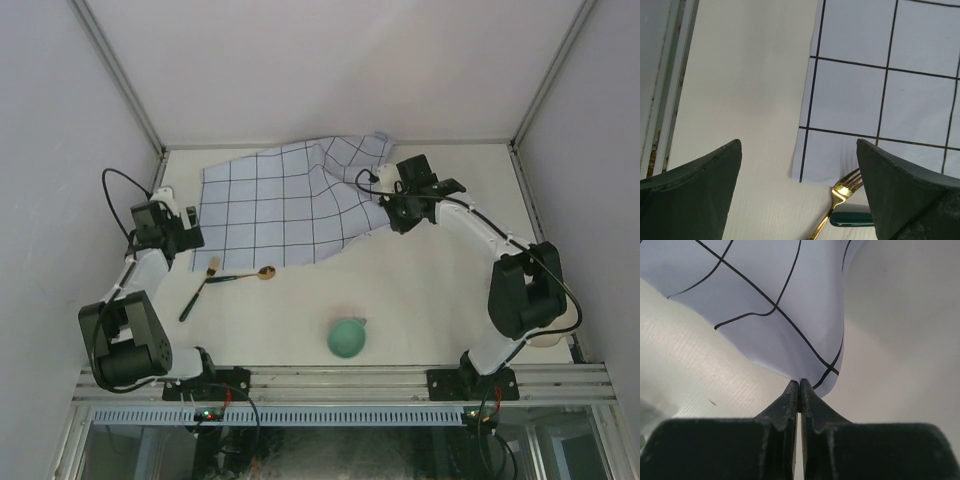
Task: Set the dinner table for one person
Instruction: Pick up the napkin from the corner of the board.
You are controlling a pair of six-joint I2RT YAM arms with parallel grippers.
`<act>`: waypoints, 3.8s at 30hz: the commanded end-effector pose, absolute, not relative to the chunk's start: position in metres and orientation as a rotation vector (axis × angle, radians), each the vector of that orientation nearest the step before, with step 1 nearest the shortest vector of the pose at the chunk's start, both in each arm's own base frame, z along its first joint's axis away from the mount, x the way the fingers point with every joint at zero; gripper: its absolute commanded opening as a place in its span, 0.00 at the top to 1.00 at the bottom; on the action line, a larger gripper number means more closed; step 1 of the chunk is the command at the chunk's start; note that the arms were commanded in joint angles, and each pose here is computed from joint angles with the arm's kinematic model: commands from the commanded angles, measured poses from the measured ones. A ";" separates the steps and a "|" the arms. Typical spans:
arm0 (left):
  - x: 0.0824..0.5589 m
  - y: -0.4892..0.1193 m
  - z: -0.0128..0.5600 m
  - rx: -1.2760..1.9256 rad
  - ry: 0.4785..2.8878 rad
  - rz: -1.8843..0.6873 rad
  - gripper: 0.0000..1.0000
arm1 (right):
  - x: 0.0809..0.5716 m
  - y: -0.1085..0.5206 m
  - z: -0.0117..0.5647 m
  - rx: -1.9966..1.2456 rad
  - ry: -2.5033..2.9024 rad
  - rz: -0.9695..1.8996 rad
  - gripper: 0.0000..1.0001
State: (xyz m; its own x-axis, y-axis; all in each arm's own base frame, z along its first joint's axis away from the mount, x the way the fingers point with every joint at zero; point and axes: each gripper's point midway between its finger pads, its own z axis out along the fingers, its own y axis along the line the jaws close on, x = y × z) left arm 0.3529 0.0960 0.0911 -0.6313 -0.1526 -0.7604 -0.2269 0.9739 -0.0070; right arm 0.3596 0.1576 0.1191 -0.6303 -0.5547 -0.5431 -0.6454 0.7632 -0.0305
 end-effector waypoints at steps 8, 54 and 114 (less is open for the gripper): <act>0.349 0.089 0.130 -0.027 2.075 0.268 0.00 | 0.382 0.197 0.123 -0.971 2.352 0.270 1.00; 0.335 0.100 0.062 -0.603 2.540 -0.254 0.02 | 0.388 0.103 0.146 -0.709 2.419 0.281 1.00; 0.287 -0.008 0.022 -0.190 2.890 -0.437 0.11 | 0.410 0.111 0.137 -0.709 2.372 0.191 1.00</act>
State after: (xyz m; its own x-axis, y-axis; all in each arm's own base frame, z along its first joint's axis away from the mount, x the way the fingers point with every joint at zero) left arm 0.2834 0.0019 0.0274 -0.9723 -0.1308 -0.1939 -0.0793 0.9643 -0.2526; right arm 0.4041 0.1101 0.1130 -0.6906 -0.4473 -0.5684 -0.5360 0.8441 -0.0131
